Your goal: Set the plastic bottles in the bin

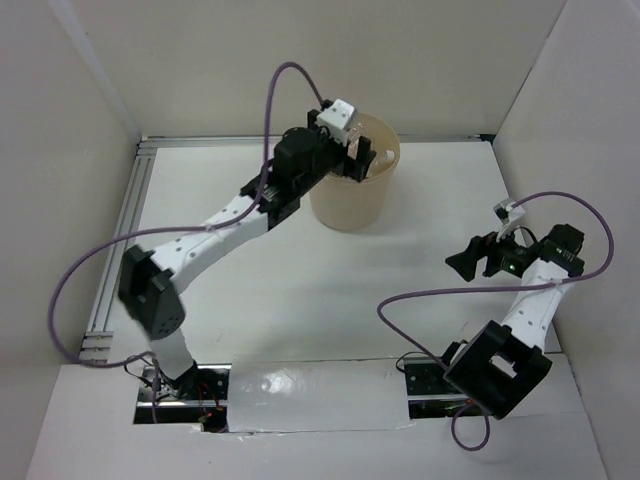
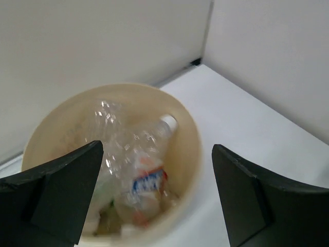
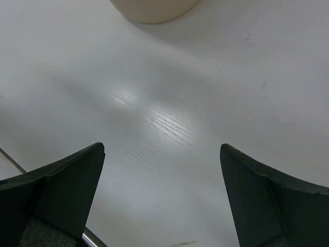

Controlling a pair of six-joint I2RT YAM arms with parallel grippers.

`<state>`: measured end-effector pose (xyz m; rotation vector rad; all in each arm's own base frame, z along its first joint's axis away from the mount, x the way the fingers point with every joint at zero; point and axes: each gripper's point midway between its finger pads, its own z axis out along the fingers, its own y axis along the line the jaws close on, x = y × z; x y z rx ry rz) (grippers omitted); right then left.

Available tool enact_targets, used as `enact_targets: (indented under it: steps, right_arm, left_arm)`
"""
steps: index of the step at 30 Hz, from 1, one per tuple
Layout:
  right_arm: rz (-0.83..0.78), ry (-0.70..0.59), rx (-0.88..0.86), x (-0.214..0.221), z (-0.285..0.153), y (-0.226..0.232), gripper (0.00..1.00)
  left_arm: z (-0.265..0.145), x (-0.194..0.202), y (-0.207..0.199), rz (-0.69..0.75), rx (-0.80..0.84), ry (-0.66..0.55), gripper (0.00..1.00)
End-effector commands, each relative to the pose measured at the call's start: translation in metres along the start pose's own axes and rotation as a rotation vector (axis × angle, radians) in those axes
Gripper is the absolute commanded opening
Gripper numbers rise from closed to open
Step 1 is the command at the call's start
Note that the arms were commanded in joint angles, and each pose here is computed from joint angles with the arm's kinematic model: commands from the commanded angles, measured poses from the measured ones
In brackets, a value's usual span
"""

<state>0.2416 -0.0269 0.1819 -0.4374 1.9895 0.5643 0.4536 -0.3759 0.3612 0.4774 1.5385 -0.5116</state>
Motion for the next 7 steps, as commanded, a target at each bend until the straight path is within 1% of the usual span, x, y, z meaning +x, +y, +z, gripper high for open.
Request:
enact_targets:
  steps: [1,2,3,4,5,6,7]
  right_arm:
    - [-0.024,0.018,0.093,-0.009,-0.01,-0.011,1.0]
    - [-0.035,0.014,0.097,-0.011,-0.01,-0.013,1.0]
    - [-0.027,0.017,0.094,-0.008,-0.009,-0.012,1.0]
    - [-0.074,0.01,0.133,-0.014,-0.011,-0.022,1.0]
    - [-0.027,0.0,0.155,-0.015,-0.011,-0.023,1.0]
    - [-0.021,-0.008,0.181,-0.017,-0.013,-0.03,1.0]
    - [-0.024,-0.018,0.191,-0.021,-0.013,-0.033,1.0]
  left_arm:
    - [-0.066,-0.051,-0.024,-0.019,0.107,-0.14,1.0]
    - [-0.099,-0.074,-0.025,-0.047,0.124,-0.192,1.0]
    - [-0.11,-0.031,-0.024,-0.053,0.132,-0.108,1.0]
    - [-0.125,-0.02,-0.028,-0.052,0.143,-0.087,1.0]
    - [-0.138,-0.01,-0.023,-0.073,0.118,-0.067,1.0]
    - [-0.165,0.01,-0.017,-0.113,0.1,-0.037,1.0]
    - [-0.179,0.023,-0.016,-0.137,0.099,-0.016,1.0]
